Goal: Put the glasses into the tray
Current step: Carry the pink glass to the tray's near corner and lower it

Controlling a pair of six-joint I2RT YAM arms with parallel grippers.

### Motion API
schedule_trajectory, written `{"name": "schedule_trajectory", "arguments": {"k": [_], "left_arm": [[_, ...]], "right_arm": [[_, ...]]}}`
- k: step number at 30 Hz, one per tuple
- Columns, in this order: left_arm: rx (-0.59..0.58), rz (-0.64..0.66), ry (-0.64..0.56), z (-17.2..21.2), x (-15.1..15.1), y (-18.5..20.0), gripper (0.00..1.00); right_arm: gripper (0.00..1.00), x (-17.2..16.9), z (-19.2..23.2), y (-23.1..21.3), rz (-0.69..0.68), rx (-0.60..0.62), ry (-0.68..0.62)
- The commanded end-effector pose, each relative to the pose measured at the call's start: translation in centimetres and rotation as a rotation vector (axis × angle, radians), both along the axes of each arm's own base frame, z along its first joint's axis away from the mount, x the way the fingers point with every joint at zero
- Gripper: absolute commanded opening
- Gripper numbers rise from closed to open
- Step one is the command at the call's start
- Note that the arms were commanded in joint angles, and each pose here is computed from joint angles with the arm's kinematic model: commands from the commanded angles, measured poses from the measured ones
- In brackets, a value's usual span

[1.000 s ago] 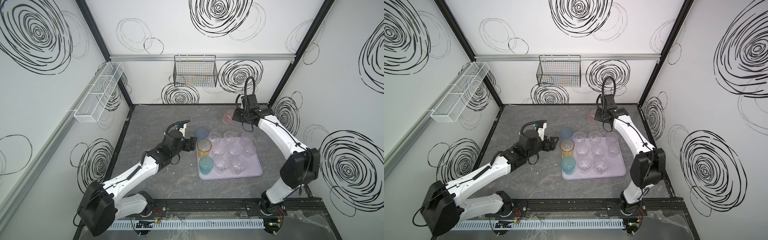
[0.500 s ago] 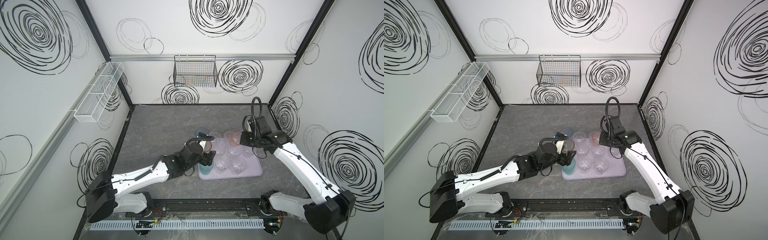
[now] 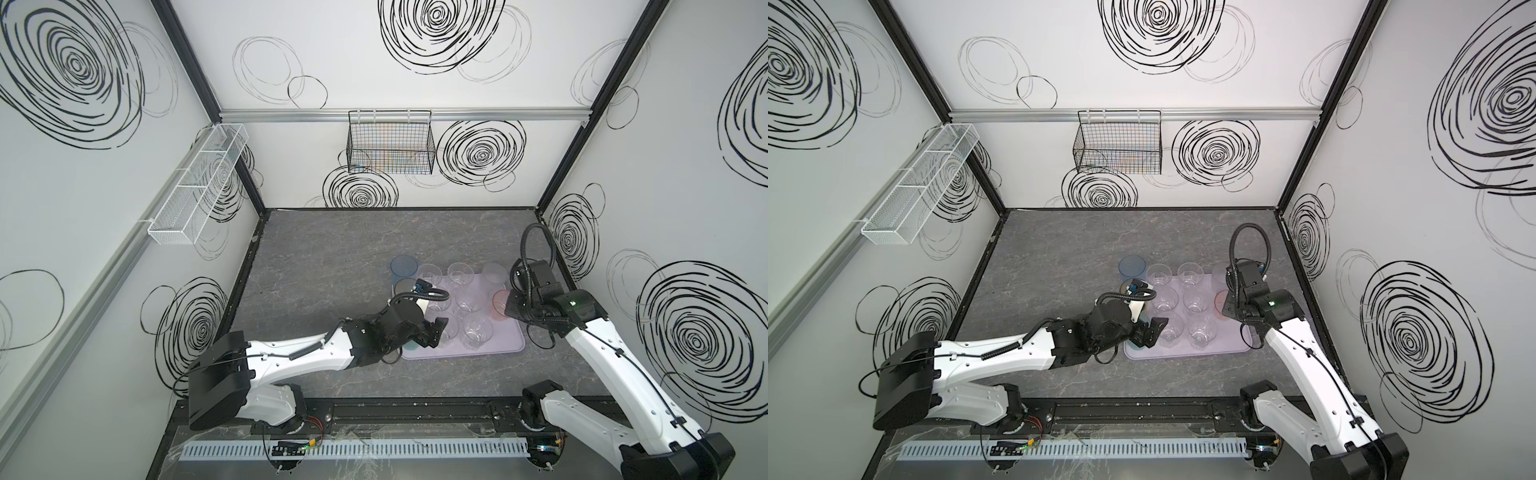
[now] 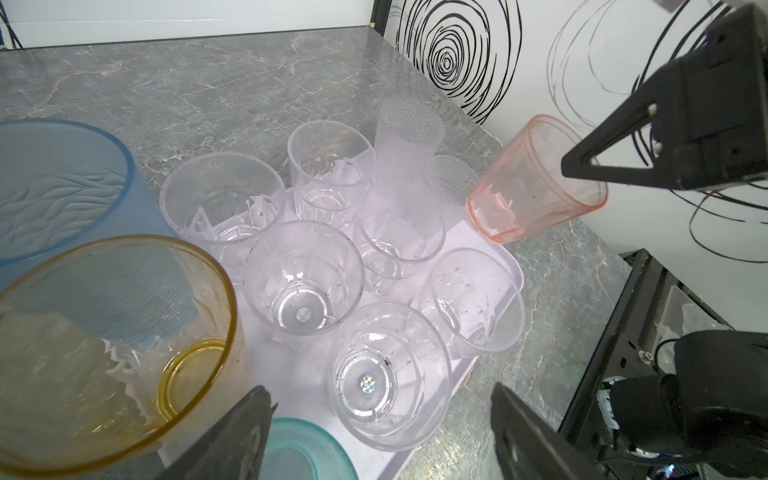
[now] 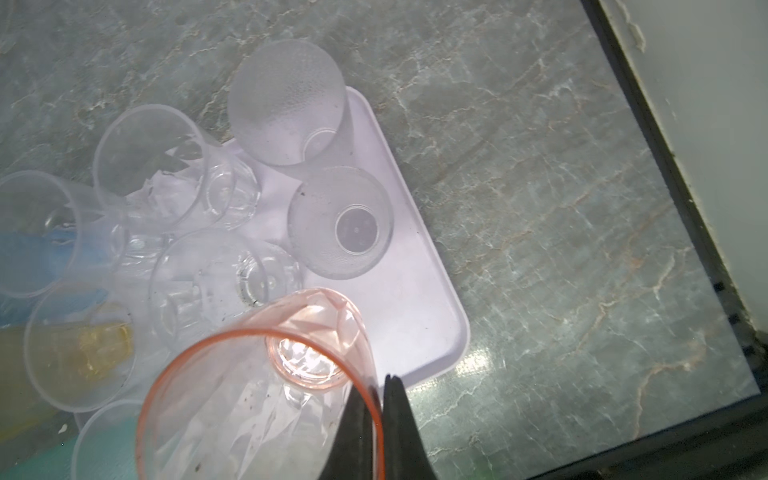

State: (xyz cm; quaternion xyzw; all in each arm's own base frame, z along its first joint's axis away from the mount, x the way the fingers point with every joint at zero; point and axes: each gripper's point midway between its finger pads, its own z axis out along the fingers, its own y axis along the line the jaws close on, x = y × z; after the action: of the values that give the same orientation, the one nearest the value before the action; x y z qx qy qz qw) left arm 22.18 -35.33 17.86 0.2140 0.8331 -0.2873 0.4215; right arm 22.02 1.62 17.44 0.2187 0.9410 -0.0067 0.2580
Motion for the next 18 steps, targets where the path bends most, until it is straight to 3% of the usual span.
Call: {"name": "schedule_trajectory", "arguments": {"k": [1, 7, 18], "left_arm": [[-0.035, 0.006, -0.033, 0.6, 0.3, 0.1, 0.86], [-0.05, 0.018, -0.042, 0.5, 1.0, 0.6, 0.86], [-0.074, 0.07, -0.048, 0.3, 2.2, 3.1, 0.86]], "right_arm": [[0.0, -1.9, 0.3, -2.1, -0.091, -0.032, 0.021], [0.0, -3.5, -0.7, -2.5, -0.109, -0.008, 0.06], [0.0, -2.2, -3.0, -2.2, -0.27, 0.12, -0.035]]}}
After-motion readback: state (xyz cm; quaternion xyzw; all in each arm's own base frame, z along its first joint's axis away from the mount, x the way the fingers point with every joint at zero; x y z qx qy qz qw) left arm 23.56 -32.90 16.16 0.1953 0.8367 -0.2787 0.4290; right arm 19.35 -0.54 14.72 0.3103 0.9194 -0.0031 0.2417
